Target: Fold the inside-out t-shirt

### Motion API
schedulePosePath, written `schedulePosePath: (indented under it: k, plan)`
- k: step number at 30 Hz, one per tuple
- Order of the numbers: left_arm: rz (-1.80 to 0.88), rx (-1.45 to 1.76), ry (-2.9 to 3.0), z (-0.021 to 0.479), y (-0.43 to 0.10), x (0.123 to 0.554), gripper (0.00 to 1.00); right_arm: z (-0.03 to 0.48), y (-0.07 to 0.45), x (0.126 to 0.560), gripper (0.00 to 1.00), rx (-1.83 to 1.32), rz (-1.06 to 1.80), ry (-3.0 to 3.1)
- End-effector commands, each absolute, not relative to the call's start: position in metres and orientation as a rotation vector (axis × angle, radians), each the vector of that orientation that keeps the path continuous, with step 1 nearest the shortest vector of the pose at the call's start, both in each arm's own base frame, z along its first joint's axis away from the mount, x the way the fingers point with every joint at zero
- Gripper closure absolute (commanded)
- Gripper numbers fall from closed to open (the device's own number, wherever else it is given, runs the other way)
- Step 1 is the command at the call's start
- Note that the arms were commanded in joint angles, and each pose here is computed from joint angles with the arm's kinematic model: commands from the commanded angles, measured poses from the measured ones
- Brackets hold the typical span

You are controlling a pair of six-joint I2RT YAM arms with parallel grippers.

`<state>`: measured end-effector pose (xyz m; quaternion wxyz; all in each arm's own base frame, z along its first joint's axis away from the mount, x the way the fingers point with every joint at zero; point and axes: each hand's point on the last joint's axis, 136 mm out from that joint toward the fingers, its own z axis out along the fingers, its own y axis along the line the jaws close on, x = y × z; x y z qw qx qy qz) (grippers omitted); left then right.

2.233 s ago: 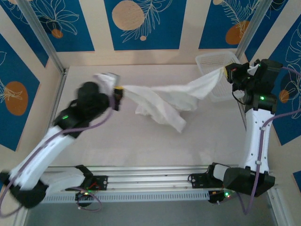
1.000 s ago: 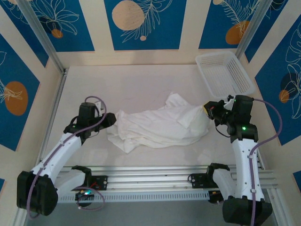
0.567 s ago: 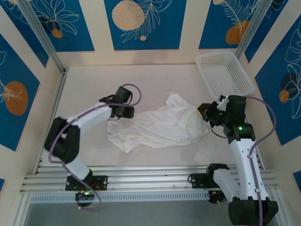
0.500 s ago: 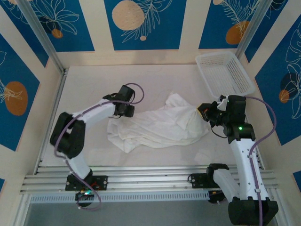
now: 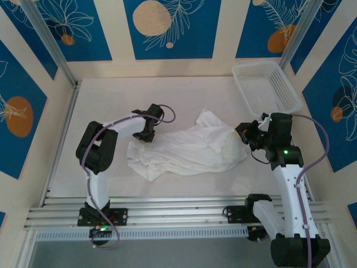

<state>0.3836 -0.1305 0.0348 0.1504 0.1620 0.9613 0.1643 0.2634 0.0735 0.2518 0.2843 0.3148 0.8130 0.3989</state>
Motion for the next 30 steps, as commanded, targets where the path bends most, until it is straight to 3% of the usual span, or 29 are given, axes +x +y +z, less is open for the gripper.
schedulePosePath:
  k: [1,4,8,14,18,25,30]
  plan:
    - [0.542,0.368,2.732,0.046,-0.101,0.394,0.73,0.262,0.067,0.261,1.00,0.826,1.002,2.166]
    - [0.482,0.319,2.733,0.052,-0.096,0.398,0.80,0.265,0.066,0.261,1.00,0.824,1.004,2.161]
    - [0.318,0.230,2.743,0.059,-0.093,0.400,1.00,0.265,0.063,0.260,1.00,0.842,0.994,2.159]
    - [-0.066,0.086,2.687,0.092,-0.101,0.399,1.00,0.281,0.055,0.261,1.00,0.847,1.012,2.112]
    - [-0.406,-0.042,2.474,0.178,-0.103,0.405,1.00,0.322,0.050,0.272,1.00,0.812,1.064,2.010]
    - [-0.759,-0.111,1.868,0.419,-0.070,0.386,1.00,0.488,0.017,0.280,1.00,0.714,1.094,1.668]
    - [-0.814,-0.132,1.695,0.484,-0.050,0.358,1.00,0.539,0.017,0.275,1.00,0.645,1.156,1.576]
